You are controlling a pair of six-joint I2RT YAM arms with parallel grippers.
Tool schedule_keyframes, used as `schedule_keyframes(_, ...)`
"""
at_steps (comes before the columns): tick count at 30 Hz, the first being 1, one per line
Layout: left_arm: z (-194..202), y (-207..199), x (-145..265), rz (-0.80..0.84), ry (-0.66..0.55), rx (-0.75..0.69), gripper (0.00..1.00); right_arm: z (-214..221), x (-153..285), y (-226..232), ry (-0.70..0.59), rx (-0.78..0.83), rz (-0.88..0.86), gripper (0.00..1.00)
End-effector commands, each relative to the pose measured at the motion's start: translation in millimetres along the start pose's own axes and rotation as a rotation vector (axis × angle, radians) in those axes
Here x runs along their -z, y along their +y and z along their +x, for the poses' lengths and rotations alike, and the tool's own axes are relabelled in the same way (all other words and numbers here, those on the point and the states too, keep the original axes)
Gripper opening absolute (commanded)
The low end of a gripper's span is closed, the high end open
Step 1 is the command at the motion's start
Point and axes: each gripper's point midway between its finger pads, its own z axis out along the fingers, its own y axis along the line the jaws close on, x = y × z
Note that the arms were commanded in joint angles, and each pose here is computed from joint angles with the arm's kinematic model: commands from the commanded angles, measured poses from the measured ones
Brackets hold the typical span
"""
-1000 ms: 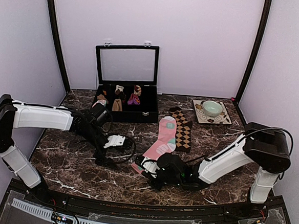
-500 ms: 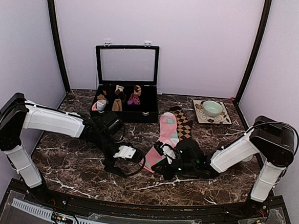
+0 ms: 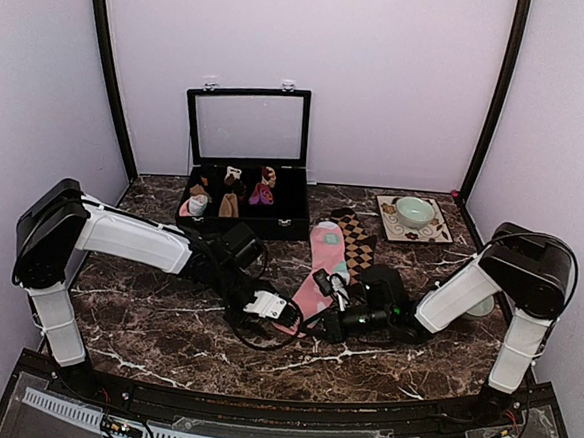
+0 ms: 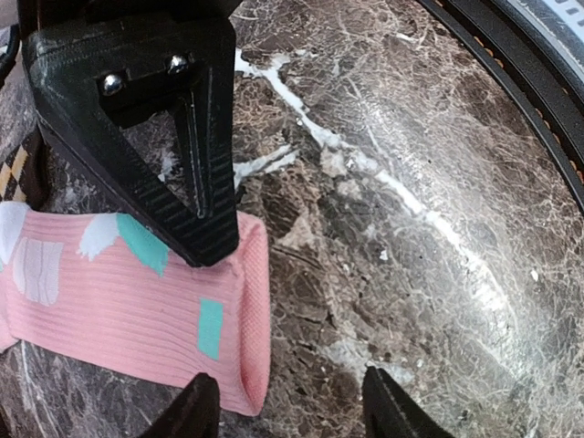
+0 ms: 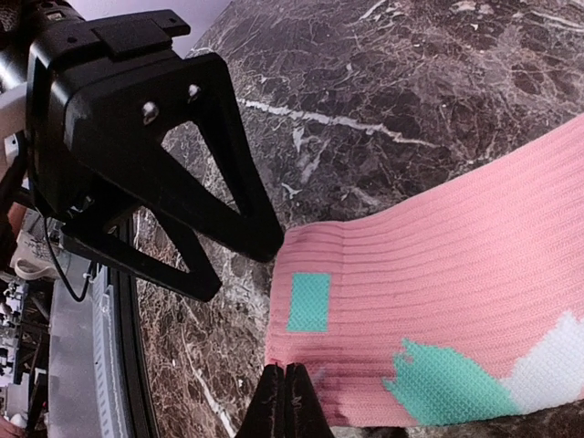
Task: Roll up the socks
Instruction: Roll the sock at the center of the board.
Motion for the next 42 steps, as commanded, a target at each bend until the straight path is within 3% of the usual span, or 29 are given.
schedule_keyframes(1,-2.7,4.9,-6.9,-0.008,0.01,-0.061,0.51,-1.7,-2.6,3.5,-0.005,-0.055,-0.052,0.0)
schedule_keyframes(17,13.9,8.3,-24.9,-0.062,0.083,-0.139,0.51,-1.2,3.3,-2.3,-0.02,-0.178,-0.108,0.0)
schedule_keyframes(21,18.1,2.7,-27.0,-0.038,0.095,-0.137,0.43,0.1,6.7,-5.0,-0.02,-0.185,-0.096,0.0)
schedule_keyframes(26,23.8,0.5,-30.4,-0.006,0.126,-0.111,0.19,1.3,8.7,-9.3,-0.023,-0.179,-0.072,0.0)
schedule_keyframes(28,23.8,-0.1,-30.7,0.013,0.132,-0.077,0.13,1.8,10.2,-12.2,-0.029,-0.155,-0.051,0.03)
schedule_keyframes(35,-2.6,-0.7,-20.9,0.101,0.055,0.111,0.08,-15.4,41.5,-5.7,-0.156,0.16,0.095,0.29)
schedule_keyframes(42,-28.4,-10.2,-13.1,0.274,-0.034,0.381,0.08,-0.2,56.1,21.3,-0.171,0.532,0.197,0.37)
